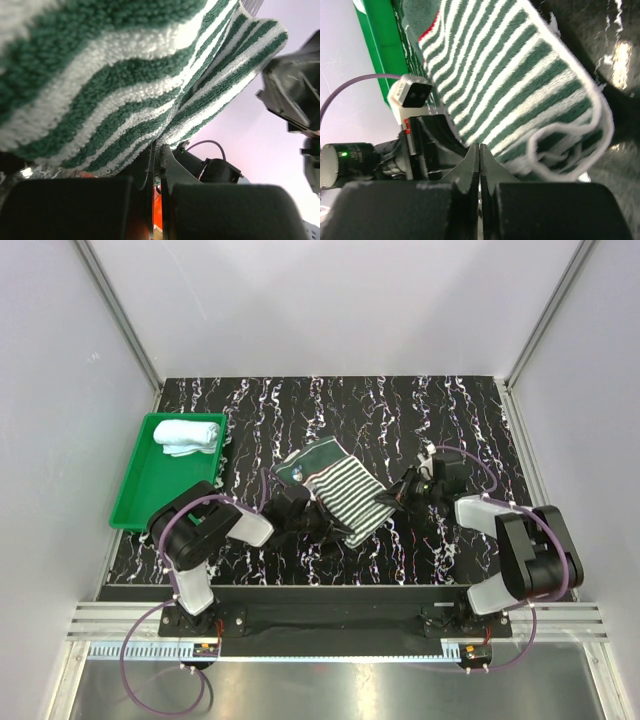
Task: Roll the towels
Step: Roll the towel
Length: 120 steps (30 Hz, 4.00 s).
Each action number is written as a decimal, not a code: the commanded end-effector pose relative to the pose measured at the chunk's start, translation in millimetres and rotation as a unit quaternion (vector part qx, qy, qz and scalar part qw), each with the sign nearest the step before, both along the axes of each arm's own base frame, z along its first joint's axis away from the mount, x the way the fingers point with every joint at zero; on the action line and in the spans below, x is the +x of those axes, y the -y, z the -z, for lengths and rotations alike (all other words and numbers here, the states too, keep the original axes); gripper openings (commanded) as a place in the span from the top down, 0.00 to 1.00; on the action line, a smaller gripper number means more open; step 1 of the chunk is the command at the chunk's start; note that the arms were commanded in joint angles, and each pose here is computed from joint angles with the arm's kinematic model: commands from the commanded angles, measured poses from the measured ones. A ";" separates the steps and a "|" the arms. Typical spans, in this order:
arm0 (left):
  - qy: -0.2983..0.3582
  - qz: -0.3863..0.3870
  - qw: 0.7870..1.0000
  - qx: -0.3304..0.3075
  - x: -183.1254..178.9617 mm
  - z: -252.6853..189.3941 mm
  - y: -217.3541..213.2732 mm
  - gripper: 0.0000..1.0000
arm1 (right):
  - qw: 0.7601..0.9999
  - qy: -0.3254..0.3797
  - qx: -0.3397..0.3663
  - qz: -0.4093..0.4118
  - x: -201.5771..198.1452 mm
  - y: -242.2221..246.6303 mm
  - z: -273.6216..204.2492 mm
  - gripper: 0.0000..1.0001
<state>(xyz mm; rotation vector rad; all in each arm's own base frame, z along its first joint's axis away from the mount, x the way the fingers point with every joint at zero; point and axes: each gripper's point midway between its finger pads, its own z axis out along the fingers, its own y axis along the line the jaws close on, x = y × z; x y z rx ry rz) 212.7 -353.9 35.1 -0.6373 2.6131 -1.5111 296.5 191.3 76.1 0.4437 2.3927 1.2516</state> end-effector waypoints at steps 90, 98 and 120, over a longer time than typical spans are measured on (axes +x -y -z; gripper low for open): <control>0.433 0.319 0.697 0.473 7.2 48.6 -15.4 0.98 | 0.999 -0.014 0.041 -0.023 13.2 -15.0 106.1 1.00; 0.397 0.304 0.789 0.357 -5.0 38.7 -3.9 1.00 | 1.000 0.013 0.018 -0.015 30.0 -12.0 53.5 0.86; 0.141 0.203 0.968 0.035 -38.4 -20.1 26.2 1.00 | 0.979 0.138 -0.125 0.078 16.9 44.4 -129.4 0.38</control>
